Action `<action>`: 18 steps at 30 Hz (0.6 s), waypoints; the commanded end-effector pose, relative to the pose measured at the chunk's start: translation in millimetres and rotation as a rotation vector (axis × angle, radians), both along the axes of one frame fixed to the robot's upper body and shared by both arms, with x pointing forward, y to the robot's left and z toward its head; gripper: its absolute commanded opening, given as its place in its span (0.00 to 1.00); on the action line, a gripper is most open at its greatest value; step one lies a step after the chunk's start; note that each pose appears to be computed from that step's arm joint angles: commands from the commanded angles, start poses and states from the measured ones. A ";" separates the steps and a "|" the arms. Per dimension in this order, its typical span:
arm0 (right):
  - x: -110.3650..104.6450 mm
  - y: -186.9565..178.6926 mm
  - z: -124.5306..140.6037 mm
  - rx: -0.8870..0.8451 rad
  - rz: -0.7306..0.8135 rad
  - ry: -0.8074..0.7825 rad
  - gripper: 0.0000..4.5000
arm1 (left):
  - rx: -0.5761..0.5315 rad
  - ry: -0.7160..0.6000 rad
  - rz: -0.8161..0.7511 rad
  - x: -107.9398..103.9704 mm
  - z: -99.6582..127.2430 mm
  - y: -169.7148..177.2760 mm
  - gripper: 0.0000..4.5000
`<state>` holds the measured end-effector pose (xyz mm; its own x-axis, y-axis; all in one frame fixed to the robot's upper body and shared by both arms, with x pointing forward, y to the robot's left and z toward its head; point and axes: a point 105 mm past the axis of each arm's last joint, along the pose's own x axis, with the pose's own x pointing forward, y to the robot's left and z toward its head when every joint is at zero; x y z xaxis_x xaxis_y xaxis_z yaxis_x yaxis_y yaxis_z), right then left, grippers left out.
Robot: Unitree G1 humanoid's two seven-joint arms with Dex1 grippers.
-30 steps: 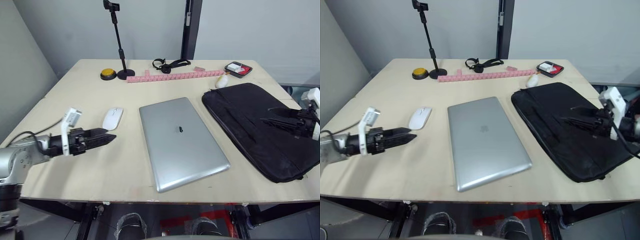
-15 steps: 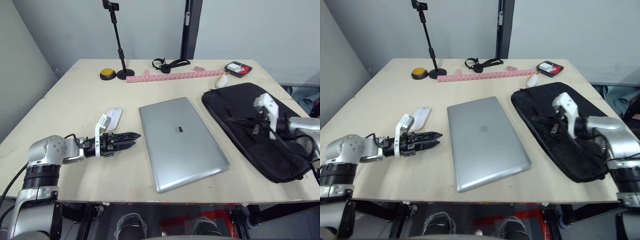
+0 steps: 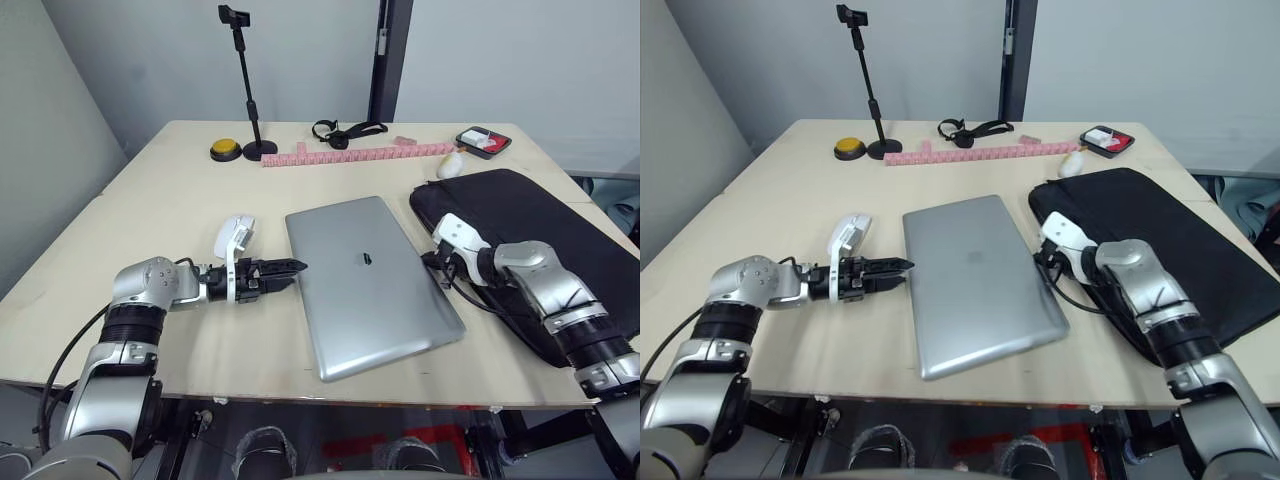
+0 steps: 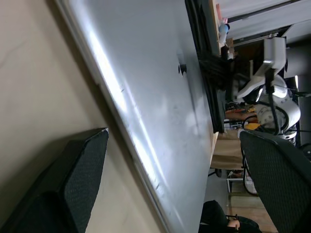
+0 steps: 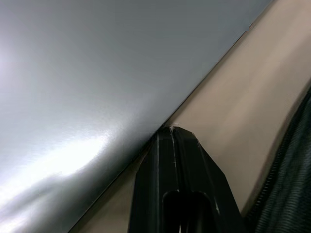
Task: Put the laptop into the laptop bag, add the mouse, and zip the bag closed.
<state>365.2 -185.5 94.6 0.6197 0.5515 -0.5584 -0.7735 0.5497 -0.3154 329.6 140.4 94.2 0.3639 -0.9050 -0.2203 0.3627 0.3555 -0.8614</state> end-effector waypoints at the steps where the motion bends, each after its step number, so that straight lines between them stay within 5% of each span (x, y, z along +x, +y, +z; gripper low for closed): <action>1: 4.4 8.2 2.2 -0.045 0.046 -0.024 0.01 | 0.066 0.080 0.025 -1.6 -23.5 0.5 1.00; 11: -10.7 59.7 13.7 0.095 0.237 0.036 0.01 | 0.050 0.066 -0.017 -2.6 -22.7 -14.5 1.00; 16: -4.6 47.7 10.0 0.033 0.198 0.031 0.01 | -0.039 -0.005 -0.007 1.5 -2.1 -14.7 1.00; 18: -4.9 45.4 10.6 0.047 0.193 0.043 0.00 | -0.065 0.008 0.036 7.2 1.8 -9.3 0.88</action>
<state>366.1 -174.6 94.4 0.5581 0.5769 -0.5964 -0.8160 0.5119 -0.2685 332.6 139.0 92.3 0.3898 -0.8988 -0.2007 0.3395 0.3429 -0.8759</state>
